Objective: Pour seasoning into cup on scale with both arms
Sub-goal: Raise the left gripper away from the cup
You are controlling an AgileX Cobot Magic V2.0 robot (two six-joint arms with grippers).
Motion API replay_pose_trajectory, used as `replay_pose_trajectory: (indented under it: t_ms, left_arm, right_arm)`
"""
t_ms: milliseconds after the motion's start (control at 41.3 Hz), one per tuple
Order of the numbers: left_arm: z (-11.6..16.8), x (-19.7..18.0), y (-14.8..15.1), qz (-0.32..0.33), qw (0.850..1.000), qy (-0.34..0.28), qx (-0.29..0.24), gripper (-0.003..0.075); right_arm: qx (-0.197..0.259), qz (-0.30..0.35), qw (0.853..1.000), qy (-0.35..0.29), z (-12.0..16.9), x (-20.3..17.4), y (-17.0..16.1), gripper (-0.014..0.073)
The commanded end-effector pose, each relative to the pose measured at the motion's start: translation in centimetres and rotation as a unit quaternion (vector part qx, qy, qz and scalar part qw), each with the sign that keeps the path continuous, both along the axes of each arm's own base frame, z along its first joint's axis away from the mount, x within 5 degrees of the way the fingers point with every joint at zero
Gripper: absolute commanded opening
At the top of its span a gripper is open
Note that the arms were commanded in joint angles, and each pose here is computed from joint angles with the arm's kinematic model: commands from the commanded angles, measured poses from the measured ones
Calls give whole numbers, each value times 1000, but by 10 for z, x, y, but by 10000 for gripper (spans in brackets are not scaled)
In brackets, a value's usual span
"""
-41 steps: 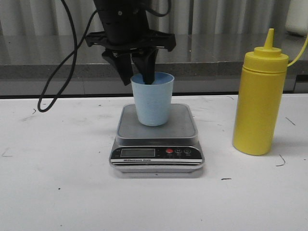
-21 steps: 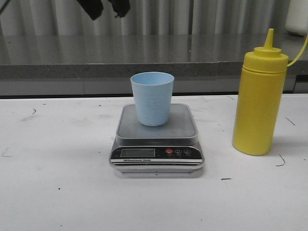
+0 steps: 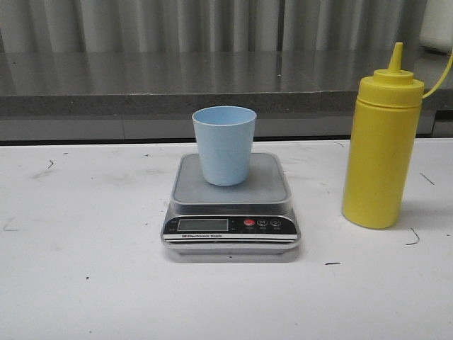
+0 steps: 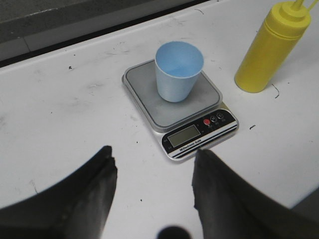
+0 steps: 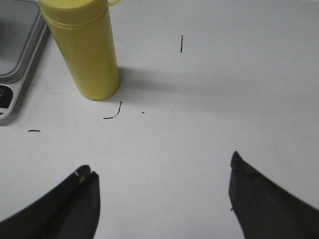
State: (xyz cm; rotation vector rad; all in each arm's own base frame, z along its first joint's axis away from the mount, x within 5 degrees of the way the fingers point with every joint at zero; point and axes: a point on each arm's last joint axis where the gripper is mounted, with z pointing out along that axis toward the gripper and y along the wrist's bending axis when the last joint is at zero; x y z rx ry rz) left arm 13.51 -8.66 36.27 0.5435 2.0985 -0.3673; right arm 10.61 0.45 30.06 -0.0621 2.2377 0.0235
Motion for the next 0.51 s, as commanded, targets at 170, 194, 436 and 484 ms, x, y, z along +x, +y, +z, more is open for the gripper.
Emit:
replay_pose_trajectory:
  t_ms: [170, 194, 436, 484]
  left_arm:
    - [-7, -49, 30, -5, 995, -76, -61, 355]
    - [-8, -52, 31, -5, 995, -78, -62, 355]
    - [-14, -55, 33, -5, 995, -79, -62, 355]
    - [-14, -55, 33, -5, 995, -79, -62, 355]
  right_arm:
    - [-10, 0, 999, -38, 12, 4, -1, 559]
    - [-10, 0, 999, -38, 12, 4, -1, 559]
    - [-10, 0, 999, -38, 12, 4, -1, 559]
    - [-10, 0, 999, -38, 12, 4, -1, 559]
